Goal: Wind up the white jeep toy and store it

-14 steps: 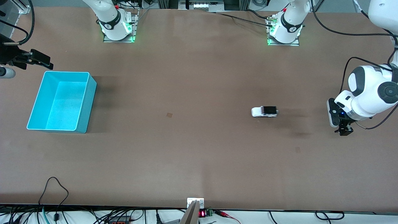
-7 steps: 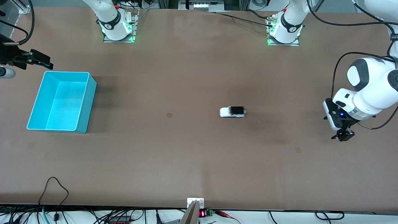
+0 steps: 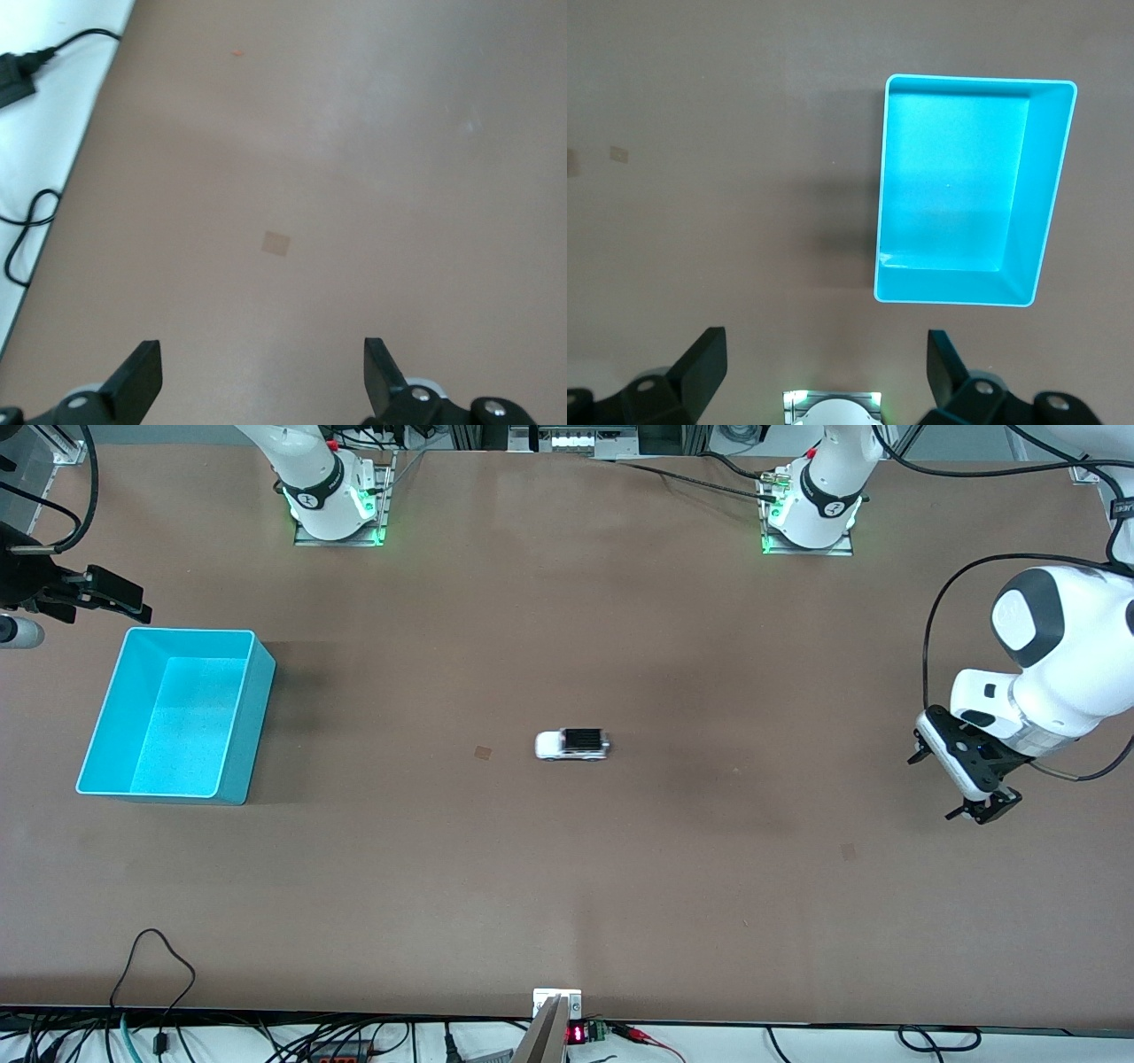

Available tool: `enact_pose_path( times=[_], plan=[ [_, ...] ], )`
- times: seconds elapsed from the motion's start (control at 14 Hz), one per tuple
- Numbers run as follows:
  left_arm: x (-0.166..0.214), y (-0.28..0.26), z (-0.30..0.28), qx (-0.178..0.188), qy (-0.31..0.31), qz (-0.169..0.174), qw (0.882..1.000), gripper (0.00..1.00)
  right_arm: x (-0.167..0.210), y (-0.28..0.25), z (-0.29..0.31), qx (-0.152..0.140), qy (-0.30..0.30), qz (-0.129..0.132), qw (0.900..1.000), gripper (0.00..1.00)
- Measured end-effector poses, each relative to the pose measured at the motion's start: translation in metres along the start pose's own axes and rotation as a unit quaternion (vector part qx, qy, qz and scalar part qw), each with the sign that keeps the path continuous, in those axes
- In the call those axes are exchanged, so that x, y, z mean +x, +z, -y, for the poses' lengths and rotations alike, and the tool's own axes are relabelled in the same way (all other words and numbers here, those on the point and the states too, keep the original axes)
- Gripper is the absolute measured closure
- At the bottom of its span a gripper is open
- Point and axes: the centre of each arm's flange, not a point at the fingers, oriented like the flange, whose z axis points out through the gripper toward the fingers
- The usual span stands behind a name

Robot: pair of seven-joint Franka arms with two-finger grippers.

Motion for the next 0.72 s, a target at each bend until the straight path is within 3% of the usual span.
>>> enact_pose_path(
  times=[0.14,0.36,0.57,0.72],
  plan=[
    [0.016,-0.011,-0.001,-0.002,-0.065,-0.003,0.998,0.00,0.000,0.001,0.000,0.000,0.000,0.001,1.000,0.00],
    [0.044,-0.025,-0.007,-0.005,-0.170,-0.006,0.985,0.00,0.001,0.002,-0.001,0.000,0.000,0.002,1.000,0.00],
    [0.061,-0.042,-0.012,-0.003,-0.261,-0.010,0.965,0.00,0.002,0.002,-0.001,0.000,0.000,0.001,1.000,0.00],
    [0.064,-0.055,-0.008,-0.003,-0.325,-0.011,0.946,0.00,0.002,0.002,-0.001,0.000,0.000,0.002,1.000,0.00]
  ],
)
